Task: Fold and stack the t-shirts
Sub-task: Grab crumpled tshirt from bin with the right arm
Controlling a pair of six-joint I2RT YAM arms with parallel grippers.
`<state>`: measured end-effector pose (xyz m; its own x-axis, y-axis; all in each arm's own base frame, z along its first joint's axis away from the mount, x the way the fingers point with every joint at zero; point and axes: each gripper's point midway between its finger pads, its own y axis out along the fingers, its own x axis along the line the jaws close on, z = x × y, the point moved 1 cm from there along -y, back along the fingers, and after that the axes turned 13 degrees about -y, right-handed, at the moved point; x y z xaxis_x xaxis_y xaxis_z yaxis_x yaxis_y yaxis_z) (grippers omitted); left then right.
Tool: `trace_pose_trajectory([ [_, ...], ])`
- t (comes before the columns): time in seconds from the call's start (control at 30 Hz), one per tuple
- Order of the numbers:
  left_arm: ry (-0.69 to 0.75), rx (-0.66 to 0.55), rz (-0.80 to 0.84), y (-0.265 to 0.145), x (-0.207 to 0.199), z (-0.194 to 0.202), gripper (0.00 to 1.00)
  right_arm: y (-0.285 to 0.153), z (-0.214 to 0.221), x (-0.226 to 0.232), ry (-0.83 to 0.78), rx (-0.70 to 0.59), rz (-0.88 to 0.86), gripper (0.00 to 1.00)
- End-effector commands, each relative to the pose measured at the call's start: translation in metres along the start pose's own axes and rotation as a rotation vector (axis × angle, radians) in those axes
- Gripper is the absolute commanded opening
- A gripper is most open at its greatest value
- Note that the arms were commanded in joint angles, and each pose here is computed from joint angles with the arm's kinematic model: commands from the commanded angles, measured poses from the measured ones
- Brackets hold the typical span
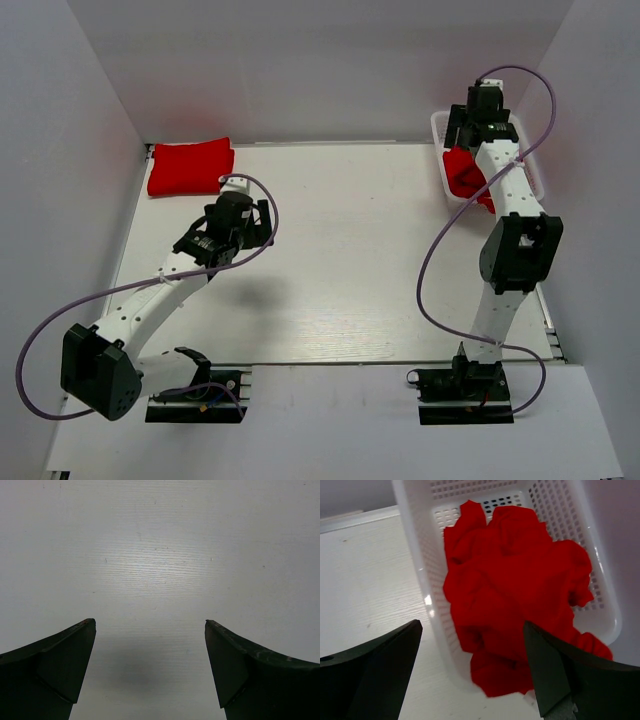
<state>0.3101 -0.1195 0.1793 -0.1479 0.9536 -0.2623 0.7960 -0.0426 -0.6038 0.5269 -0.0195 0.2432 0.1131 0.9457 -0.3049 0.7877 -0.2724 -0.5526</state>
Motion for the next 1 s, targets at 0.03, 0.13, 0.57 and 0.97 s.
trace_pose_trajectory([
  [0.03, 0.008, -0.02, 0.032, -0.004, -0.006, -0.009, 1.0, 0.022, 0.0, -0.017, -0.058, 0.048, 0.002, 0.85],
  [0.13, 0.008, -0.02, 0.032, -0.004, -0.006, -0.009, 1.0, 0.043, 0.014, -0.039, -0.088, 0.095, 0.023, 0.82],
  [0.57, 0.009, 0.002, 0.016, 0.002, -0.003, -0.001, 1.0, 0.059, 0.057, -0.035, -0.035, 0.179, -0.097, 0.0],
  [0.97, -0.022, -0.022, 0.045, -0.004, -0.003, -0.001, 1.0, -0.014, -0.056, -0.092, 0.05, -0.208, -0.001, 0.0],
])
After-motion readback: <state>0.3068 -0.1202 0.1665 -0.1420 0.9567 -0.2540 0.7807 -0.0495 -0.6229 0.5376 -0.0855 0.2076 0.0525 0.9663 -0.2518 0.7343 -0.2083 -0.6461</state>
